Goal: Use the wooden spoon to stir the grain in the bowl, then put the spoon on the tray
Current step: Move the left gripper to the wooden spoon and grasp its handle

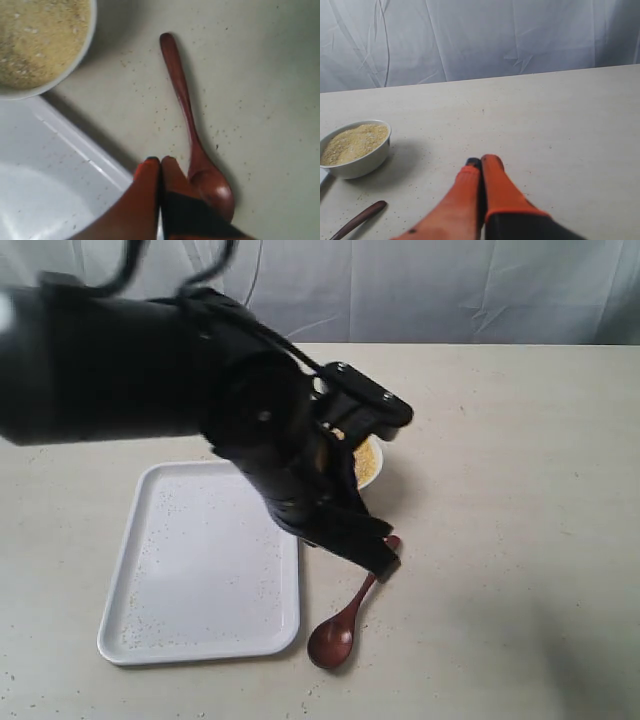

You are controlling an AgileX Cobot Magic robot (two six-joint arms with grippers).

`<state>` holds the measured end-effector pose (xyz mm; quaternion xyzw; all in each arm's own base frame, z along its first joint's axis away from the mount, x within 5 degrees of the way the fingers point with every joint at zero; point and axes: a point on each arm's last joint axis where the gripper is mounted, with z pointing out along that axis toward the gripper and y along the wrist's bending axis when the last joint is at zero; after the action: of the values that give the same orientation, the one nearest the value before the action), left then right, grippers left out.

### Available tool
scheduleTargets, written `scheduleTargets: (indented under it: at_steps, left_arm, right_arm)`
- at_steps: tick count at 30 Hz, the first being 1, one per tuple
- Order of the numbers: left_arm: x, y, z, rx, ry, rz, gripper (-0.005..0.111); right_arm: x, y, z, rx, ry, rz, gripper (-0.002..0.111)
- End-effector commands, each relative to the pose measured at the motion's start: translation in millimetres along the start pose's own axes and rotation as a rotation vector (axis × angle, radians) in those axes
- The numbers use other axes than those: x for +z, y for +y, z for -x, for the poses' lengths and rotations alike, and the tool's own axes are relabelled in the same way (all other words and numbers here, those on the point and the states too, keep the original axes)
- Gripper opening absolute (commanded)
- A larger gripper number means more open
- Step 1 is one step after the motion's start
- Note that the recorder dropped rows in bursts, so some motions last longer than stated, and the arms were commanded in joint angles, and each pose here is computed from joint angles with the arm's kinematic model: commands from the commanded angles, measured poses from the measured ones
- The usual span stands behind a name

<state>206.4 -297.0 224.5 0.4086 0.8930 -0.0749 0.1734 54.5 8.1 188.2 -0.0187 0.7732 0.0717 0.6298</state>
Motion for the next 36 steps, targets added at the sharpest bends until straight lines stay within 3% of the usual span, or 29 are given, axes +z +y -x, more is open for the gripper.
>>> scheduleTargets:
  at_steps: [1,8,10,24,28,33,36]
  left_arm:
    - [31,-12.9,14,-0.065,0.048,-0.012,0.005]
    - [67,-19.3,18,-0.123,0.085,-0.044,0.038]
    - [70,-20.3,19,-0.131,0.073,-0.054,0.043]
    - [104,-20.8,12,-0.122,0.111,-0.039,0.043]
    - [105,-19.9,12,-0.108,0.112,-0.029,0.033]
    - [105,-18.4,12,-0.086,0.106,-0.014,0.003]
    - [100,-18.8,14,-0.092,0.101,-0.021,0.0]
  right_arm:
    - [0,0,0,-0.008,-0.01,0.001,0.0]
    - [0,0,0,-0.008,-0.01,0.001,0.0]
    - [0,0,0,-0.008,-0.012,0.001,0.0]
    - [0,0,0,-0.006,-0.012,0.002,0.0]
    - [0,0,0,-0.006,-0.012,0.002,0.0]
    - [0,0,0,-0.006,-0.007,0.002,0.0]
    - [0,0,0,-0.006,-0.01,0.002,0.0]
